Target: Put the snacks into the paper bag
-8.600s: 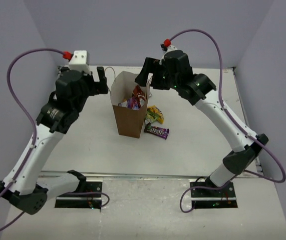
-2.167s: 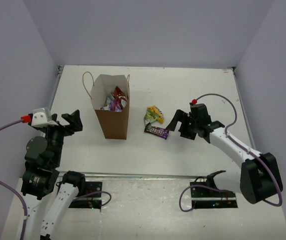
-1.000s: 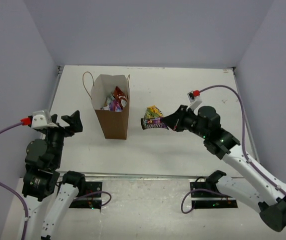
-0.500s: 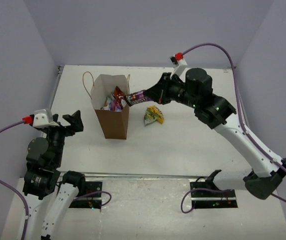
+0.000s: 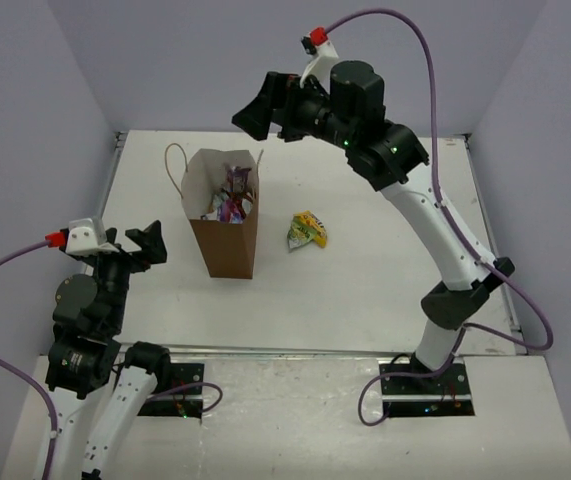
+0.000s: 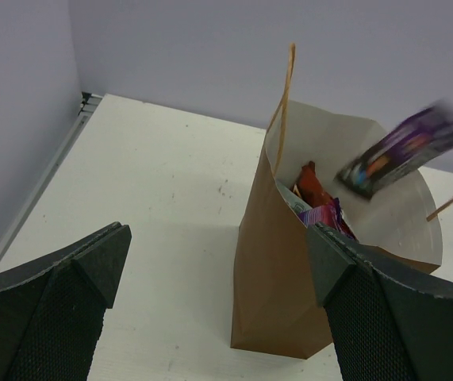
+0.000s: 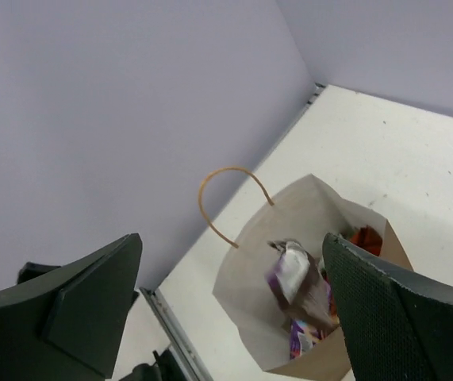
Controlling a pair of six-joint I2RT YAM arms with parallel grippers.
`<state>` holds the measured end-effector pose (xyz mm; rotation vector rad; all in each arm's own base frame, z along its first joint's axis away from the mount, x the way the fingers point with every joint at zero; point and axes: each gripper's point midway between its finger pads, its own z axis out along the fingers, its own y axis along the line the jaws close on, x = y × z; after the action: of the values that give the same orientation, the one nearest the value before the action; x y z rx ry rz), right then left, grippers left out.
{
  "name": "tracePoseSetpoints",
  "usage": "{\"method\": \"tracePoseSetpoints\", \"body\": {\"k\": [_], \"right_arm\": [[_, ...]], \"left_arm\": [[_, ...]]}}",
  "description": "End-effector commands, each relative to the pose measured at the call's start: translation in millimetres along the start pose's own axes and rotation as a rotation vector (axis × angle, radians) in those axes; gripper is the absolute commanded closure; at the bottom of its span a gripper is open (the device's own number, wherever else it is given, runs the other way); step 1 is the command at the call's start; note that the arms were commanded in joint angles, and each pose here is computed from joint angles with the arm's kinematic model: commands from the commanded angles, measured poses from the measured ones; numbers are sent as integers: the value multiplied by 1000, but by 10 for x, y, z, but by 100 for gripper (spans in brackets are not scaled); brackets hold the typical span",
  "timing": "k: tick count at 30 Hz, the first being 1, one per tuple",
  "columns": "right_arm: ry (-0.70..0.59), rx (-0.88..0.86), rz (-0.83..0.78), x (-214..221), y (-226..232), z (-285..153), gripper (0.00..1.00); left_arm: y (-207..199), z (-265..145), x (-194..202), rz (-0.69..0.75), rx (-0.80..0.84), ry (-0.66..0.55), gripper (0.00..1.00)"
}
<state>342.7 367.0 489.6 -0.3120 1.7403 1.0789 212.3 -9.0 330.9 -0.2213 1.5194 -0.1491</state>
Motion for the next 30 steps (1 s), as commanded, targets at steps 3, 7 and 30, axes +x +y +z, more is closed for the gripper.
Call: {"method": "tracePoseSetpoints", "body": {"k": [3,7,30], "right_arm": [[37,122,-6,394,-326,-333,1],[50,231,10,844,-723,-723,1],[456,755,196,2503,-3434,-365,1]], "left_arm": [[-16,30,-73,2,5,-29,0],[-22,34,-77,0,7,-30,0],[-53,28,-73,2,25,-27,0]]}}
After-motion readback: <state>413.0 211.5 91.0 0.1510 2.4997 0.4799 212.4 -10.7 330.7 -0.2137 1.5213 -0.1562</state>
